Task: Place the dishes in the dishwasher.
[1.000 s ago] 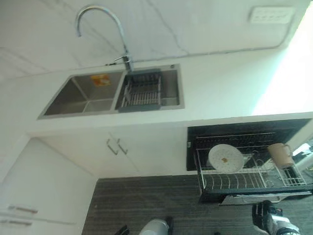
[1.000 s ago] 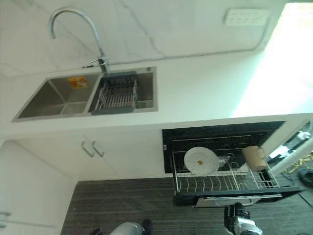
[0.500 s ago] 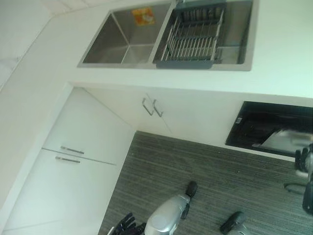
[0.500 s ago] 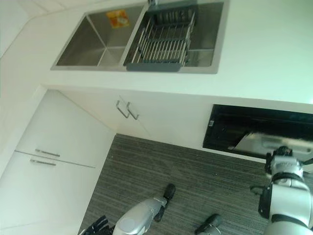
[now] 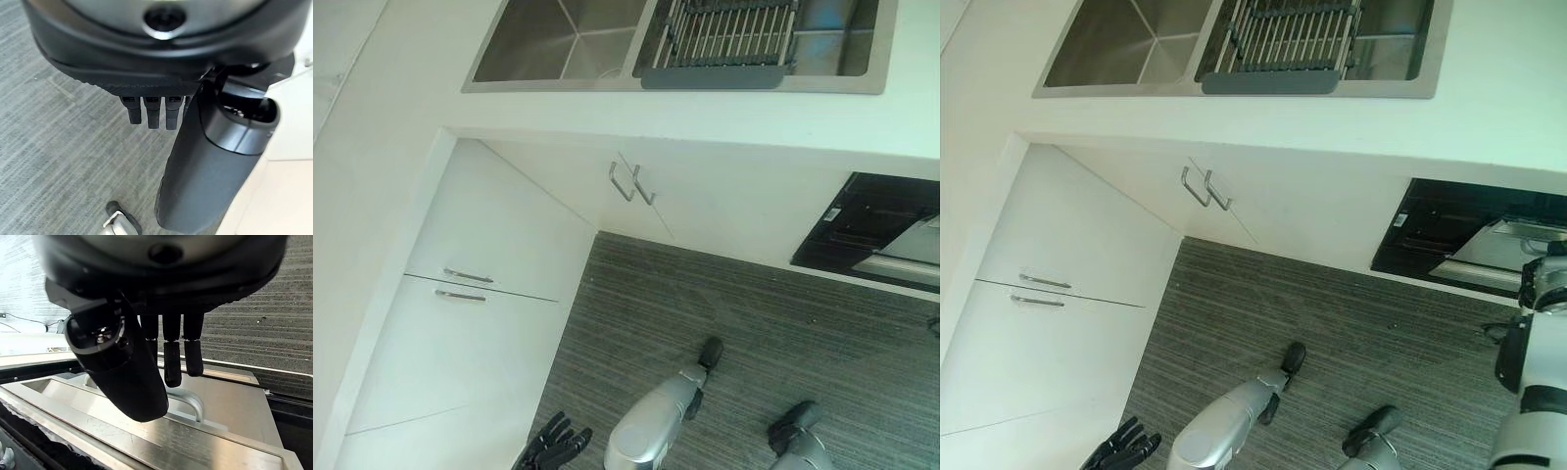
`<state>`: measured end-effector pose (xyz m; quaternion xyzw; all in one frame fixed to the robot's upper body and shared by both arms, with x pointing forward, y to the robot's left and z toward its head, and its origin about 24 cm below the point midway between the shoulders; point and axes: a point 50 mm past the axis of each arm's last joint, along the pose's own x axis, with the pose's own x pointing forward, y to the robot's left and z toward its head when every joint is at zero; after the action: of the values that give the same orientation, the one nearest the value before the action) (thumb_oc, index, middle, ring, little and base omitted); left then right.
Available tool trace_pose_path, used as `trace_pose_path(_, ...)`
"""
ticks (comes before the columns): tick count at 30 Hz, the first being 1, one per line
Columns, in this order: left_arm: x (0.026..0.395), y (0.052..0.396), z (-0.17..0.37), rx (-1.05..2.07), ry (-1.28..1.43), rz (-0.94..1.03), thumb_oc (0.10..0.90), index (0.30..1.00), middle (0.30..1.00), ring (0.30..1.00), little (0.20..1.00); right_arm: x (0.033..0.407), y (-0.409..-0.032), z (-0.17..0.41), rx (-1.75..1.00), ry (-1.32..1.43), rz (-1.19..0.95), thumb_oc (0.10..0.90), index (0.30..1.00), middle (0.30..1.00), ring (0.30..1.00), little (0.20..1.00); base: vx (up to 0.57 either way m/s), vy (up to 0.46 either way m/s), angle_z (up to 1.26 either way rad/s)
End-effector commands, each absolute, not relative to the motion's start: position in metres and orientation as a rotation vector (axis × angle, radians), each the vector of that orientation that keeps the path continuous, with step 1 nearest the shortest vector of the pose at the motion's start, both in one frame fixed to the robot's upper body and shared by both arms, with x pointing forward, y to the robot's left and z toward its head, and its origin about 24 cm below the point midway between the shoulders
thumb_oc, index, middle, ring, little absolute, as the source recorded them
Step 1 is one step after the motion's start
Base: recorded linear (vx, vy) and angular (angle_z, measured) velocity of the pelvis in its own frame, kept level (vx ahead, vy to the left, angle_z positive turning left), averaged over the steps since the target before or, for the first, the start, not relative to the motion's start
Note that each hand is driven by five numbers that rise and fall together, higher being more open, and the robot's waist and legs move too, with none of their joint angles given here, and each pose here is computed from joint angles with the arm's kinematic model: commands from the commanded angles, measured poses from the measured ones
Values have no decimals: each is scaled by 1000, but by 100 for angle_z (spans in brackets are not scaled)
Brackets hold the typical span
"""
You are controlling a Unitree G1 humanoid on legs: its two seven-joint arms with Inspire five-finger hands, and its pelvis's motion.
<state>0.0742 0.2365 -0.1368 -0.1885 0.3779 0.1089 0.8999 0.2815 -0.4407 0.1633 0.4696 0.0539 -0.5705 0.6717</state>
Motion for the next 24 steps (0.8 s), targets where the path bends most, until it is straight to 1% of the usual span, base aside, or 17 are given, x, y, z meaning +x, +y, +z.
trace_pose_path(1, 76, 274, -122, -269, 747, 220, 800, 900, 900, 900, 900, 348, -383, 306, 888, -369, -491, 489, 434, 434, 434, 434, -3, -54, -5)
trace_pose_path(2, 77, 274, -121, -268, 739, 221, 800, 900, 900, 900, 900, 352, -379, 299, 873, -389, -473, 765, 848, 848, 848, 848, -4, -65, -3)
trace_pose_path(3, 77, 275, -120, -263, 732, 219, 800, 900, 900, 900, 900, 356, -375, 291, 860, -395, -450, 800, 900, 900, 900, 900, -10, -74, -12)
trace_pose_path(6, 79, 277, -117, -250, 701, 233, 800, 900, 900, 900, 900, 369, -343, 245, 843, -414, -287, 800, 900, 900, 900, 900, -77, -91, -30)
trace_pose_path(7, 84, 274, -117, -253, 684, 240, 800, 900, 900, 900, 900, 371, -323, 222, 847, -430, -226, 800, 900, 900, 900, 900, -148, -60, -24)
trace_pose_path(9, 86, 275, -116, -250, 673, 253, 800, 900, 900, 900, 900, 367, -301, 191, 835, -408, -183, 800, 900, 900, 900, 900, -110, -72, -34)
trace_pose_path(10, 92, 272, -115, -264, 652, 276, 800, 900, 900, 900, 900, 360, -278, 163, 803, -378, -160, 800, 900, 900, 900, 900, -84, -103, -42)
trace_pose_path(12, 95, 271, -114, -276, 627, 304, 800, 900, 900, 900, 900, 349, -254, 132, 704, -305, -149, 800, 900, 900, 900, 900, -105, -109, -36)
trace_pose_path(14, 97, 267, -114, -298, 598, 336, 800, 900, 900, 900, 900, 338, -238, 107, 600, -243, -156, 800, 900, 900, 900, 900, -110, -109, -39)
trace_pose_path(15, 99, 265, -113, -320, 570, 365, 800, 900, 900, 900, 900, 326, -232, 84, 538, -182, -138, 800, 900, 900, 900, 900, -94, -102, -32)
trace_pose_path(17, 99, 263, -113, -337, 544, 385, 800, 900, 900, 900, 900, 314, -234, 65, 483, -133, -138, 800, 900, 900, 900, 900, -141, -131, -20)
trace_pose_path(18, 107, 264, -109, -374, 510, 388, 800, 900, 900, 900, 900, 297, -240, 45, 444, -85, -146, 800, 900, 900, 900, 900, -154, -129, -14)
trace_pose_path(19, 107, 264, -109, -378, 507, 387, 800, 900, 900, 900, 900, 295, -241, 43, 437, -81, -149, 800, 900, 900, 900, 900, -195, -133, 20)
trace_pose_path(21, 117, 263, -106, -349, 491, 351, 800, 900, 900, 900, 900, 279, -253, 21, 397, -1, -195, 800, 900, 900, 900, 900, -177, -63, 46)
trace_pose_path(23, 128, 259, -106, -328, 504, 343, 800, 900, 900, 900, 900, 263, -256, -1, 375, 91, -211, 800, 900, 900, 900, 900, -81, 61, 20)
trace_pose_path(24, 136, 257, -106, -315, 517, 334, 800, 900, 900, 900, 900, 252, -256, -15, 321, 143, -228, 800, 900, 900, 900, 900, -6, 142, 35)
